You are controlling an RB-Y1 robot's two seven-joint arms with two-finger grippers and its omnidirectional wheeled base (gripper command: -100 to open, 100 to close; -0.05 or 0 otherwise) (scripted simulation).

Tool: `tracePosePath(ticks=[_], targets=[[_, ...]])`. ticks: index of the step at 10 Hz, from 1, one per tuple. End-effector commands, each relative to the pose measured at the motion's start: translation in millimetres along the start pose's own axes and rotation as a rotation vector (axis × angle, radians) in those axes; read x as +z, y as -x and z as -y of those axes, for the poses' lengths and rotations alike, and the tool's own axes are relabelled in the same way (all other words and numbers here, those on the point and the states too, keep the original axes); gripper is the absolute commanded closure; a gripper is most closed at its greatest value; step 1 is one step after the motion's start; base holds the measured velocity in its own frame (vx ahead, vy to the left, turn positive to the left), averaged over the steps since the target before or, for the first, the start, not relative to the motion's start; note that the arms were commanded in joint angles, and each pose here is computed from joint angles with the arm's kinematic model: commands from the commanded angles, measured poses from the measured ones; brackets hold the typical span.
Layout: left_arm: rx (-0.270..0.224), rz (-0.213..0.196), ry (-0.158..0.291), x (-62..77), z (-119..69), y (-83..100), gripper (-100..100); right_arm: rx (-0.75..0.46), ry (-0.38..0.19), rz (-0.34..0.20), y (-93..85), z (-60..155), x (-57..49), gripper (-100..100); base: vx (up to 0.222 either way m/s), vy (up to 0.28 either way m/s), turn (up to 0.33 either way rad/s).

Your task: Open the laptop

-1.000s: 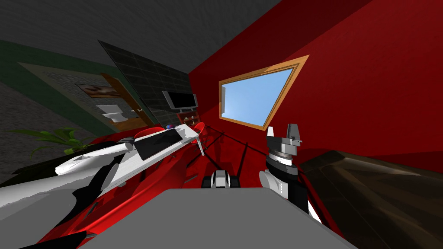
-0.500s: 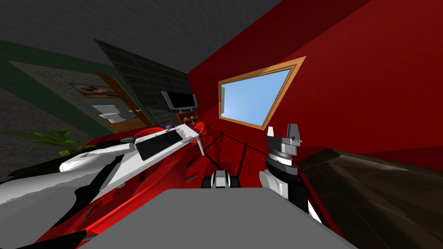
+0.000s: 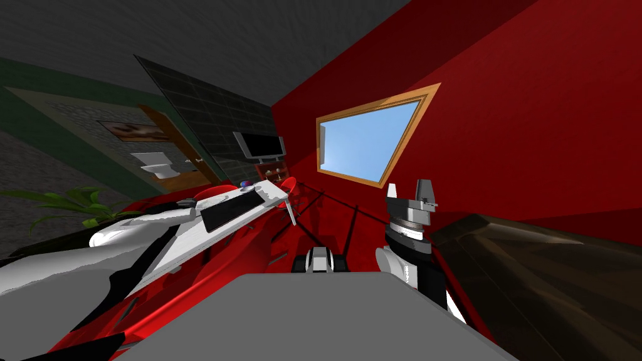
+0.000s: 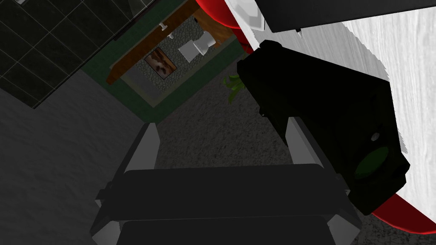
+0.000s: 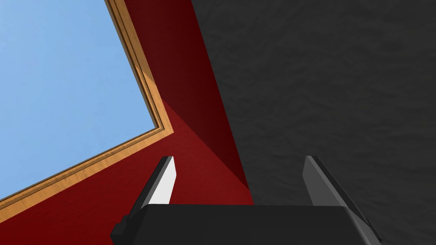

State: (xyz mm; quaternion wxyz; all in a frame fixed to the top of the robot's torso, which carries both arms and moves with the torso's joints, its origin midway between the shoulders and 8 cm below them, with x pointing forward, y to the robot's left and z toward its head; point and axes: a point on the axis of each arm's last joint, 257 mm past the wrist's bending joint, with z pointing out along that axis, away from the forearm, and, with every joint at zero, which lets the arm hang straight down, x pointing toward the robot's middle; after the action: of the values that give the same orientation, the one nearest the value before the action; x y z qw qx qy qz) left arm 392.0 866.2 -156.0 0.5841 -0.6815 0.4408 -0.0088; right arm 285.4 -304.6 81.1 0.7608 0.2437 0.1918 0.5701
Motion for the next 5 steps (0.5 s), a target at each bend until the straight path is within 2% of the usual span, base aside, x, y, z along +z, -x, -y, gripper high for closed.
tracePosePath(ticks=[1,2,3,5], targets=[[0.014,0.007,0.001,0.3,0.3,0.1,-100,0.0,0.0,0.0,0.0,0.0,0.0,0,-0.021,0.024,-0.03],[-0.015,0.007,0.001,0.3,0.3,0.1,-100,0.0,0.0,0.0,0.0,0.0,0.0,0,-0.007,0.011,-0.001],[0.031,0.015,0.001,0.4,1.5,2.4,-100,0.0,0.0,0.0,0.0,0.0,0.0,0,-0.024,0.017,-0.035],[-0.018,0.013,0.001,0.5,0.9,0.8,-100,0.0,0.0,0.0,0.0,0.0,0.0,0,-0.014,0.014,-0.014]])
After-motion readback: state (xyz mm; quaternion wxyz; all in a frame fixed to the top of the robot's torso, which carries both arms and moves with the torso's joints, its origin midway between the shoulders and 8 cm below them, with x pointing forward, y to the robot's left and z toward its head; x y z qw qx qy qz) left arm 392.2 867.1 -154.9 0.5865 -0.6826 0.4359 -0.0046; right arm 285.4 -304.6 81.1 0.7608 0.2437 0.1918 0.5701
